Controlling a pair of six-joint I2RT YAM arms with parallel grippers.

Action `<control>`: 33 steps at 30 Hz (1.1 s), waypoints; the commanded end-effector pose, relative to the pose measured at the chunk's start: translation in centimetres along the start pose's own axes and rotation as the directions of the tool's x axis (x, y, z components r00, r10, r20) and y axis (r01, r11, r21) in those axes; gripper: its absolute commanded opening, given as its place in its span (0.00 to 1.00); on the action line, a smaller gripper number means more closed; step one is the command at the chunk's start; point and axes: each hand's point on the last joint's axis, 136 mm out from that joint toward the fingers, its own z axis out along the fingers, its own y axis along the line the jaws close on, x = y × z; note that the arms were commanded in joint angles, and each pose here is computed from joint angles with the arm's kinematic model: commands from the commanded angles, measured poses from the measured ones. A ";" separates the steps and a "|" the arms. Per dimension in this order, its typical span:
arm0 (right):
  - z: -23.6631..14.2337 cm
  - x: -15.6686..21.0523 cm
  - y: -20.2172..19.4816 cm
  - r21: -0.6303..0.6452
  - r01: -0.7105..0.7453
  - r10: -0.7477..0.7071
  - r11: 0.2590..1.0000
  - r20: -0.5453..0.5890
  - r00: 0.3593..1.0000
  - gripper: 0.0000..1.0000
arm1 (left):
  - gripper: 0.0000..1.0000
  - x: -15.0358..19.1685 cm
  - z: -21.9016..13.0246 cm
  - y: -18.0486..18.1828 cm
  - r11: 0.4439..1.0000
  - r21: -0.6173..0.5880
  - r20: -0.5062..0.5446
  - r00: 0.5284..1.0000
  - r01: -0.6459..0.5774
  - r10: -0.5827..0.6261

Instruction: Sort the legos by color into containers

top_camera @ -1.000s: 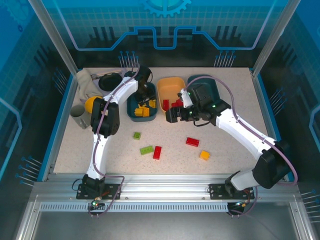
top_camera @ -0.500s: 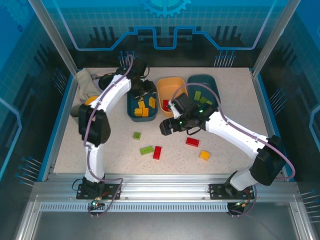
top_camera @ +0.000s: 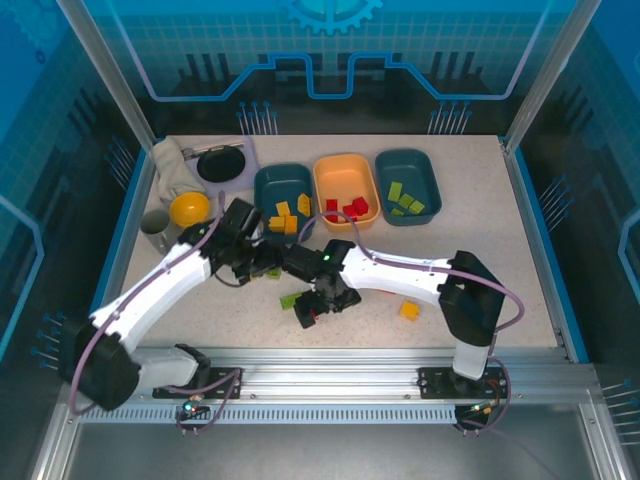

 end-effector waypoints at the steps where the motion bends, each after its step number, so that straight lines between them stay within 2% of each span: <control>1: 0.2 -0.8 1.0 -0.007 -0.075 0.075 0.997 -0.002 0.997 0.93 | 0.74 2.6 -1.3 1.1 0.999 0.049 -0.015 1.000 -0.001 0.001; 6: 1.0 -1.8 1.8 -0.018 -0.117 0.117 0.993 0.011 0.993 0.90 | 0.75 4.3 -3.0 2.8 0.999 0.046 0.006 1.000 -0.010 0.010; 11: 0.2 -4.1 2.5 -0.008 -0.116 0.117 0.993 0.094 0.989 0.86 | 0.76 5.0 -4.1 4.3 1.000 0.012 0.031 1.000 0.001 -0.001; 15: -0.6 -6.9 3.7 0.001 -0.054 0.053 0.999 0.183 0.982 0.87 | 0.76 5.2 -5.0 5.4 1.000 -0.004 0.078 0.997 0.022 -0.022; 18: 0.2 -8.8 4.5 0.020 -0.010 0.005 1.000 0.205 0.979 0.89 | 0.76 5.1 -5.6 6.0 0.999 -0.023 0.106 0.994 0.035 -0.032; 23: 1.2 -12.6 5.7 -0.002 -0.005 0.005 1.000 0.239 0.971 0.90 | 0.78 4.6 -7.7 7.4 0.996 -0.083 0.189 0.981 0.045 -0.029; 28: 2.6 -15.3 6.0 -0.015 -0.087 0.088 0.996 0.233 0.968 0.87 | 0.81 5.0 -8.8 8.4 0.994 -0.103 0.215 0.976 0.039 -0.016; 33: 5.0 -16.7 5.2 0.027 -0.191 0.179 0.981 0.233 0.956 0.81 | 0.82 4.8 -9.0 8.0 0.995 -0.101 0.213 0.977 0.025 -0.003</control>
